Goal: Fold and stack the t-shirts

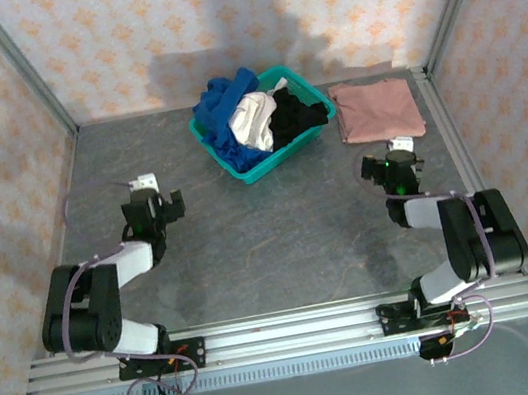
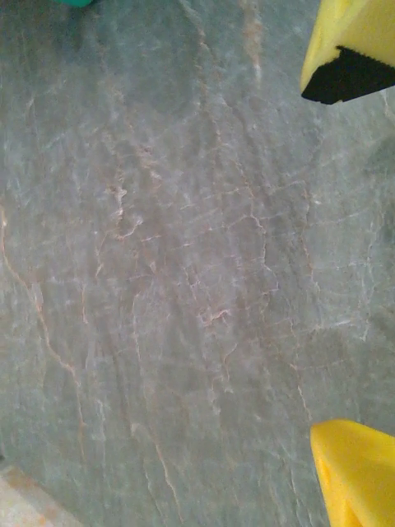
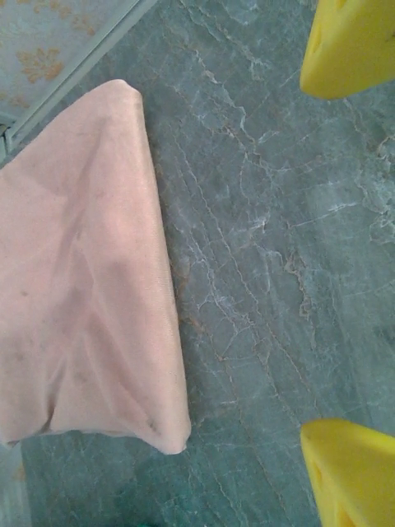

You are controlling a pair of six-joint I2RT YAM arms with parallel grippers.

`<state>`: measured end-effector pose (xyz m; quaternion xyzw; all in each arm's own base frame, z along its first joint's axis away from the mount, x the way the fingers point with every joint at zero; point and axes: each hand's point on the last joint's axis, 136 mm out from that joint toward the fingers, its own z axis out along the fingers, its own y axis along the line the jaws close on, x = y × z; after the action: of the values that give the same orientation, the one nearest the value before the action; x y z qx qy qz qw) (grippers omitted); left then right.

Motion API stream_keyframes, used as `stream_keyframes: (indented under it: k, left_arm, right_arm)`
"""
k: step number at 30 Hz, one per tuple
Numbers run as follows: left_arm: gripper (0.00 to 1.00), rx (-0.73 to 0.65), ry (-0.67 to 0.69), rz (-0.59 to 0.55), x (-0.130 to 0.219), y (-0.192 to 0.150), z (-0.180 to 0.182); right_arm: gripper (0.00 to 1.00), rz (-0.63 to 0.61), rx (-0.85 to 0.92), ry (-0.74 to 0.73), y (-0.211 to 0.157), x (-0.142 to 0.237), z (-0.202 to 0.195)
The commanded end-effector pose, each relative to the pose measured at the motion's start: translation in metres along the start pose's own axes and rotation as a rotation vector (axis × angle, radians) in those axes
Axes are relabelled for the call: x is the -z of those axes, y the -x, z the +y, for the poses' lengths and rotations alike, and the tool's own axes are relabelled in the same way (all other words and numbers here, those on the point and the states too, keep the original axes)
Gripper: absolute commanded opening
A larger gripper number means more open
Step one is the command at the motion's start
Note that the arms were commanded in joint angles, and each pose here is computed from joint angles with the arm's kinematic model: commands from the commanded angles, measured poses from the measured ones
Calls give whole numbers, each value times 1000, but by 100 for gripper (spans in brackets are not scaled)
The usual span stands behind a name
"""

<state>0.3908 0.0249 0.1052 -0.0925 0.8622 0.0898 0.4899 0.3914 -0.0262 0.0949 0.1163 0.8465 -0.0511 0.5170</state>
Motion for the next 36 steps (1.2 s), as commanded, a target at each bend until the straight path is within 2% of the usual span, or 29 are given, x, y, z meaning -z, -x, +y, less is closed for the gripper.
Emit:
stream_keyframes:
  k: [1, 3, 5, 6, 7, 8, 9, 10, 11, 13, 14, 16, 20, 25, 29, 36]
  left_arm:
    - [100, 176, 115, 17, 48, 59, 23]
    - [100, 303, 49, 52, 71, 67, 17]
    - [100, 486, 15, 97, 89, 62, 14]
    - [100, 572, -7, 130, 94, 54, 10]
    - [100, 634, -91, 147, 95, 51, -4]
    - [100, 646, -218, 134, 95, 56, -26]
    - [100, 647, -288, 122, 96, 60, -40]
    - [100, 593, -343, 117, 100, 66, -60]
    - [100, 471, -372, 119, 108, 71, -82]
    - [100, 135, -308, 120, 124, 71, -117]
    - [100, -36, -308, 118, 134, 71, -141]
    - [100, -289, -341, 161, 138, 59, -177]
    - [100, -634, -449, 204, 130, 29, -234]
    - [97, -800, -435, 254, 103, 22, -266]
    - [89, -843, -392, 241, 80, 39, -279]
    - [70, -918, -350, 338, 39, 20, -294]
  right_arm:
    - [99, 17, -62, 57, 46, 19, 15]
    - [99, 34, -216, 74, 61, 28, 19]
    - [100, 123, -471, -88, 53, 38, -5]
    - [100, 127, -513, -115, 53, 38, -8]
    - [99, 134, -482, -8, 58, 36, 10]
    - [99, 159, -460, 123, 61, 35, 34]
    - [99, 187, -460, 192, 62, 35, 49]
    - [99, 218, -463, 225, 62, 36, 60]
    - [99, 248, -447, 231, 61, 37, 67]
    - [99, 260, -420, 211, 61, 40, 70]
    - [99, 262, -420, 197, 59, 42, 67]
    - [99, 268, -417, 147, 56, 46, 57]
    - [99, 298, -406, 25, 48, 53, 33]
    - [99, 317, -417, -44, 37, 56, 15]
    - [99, 330, -396, 9, 33, 57, 22]
    - [99, 370, -386, 19, 21, 49, 21]
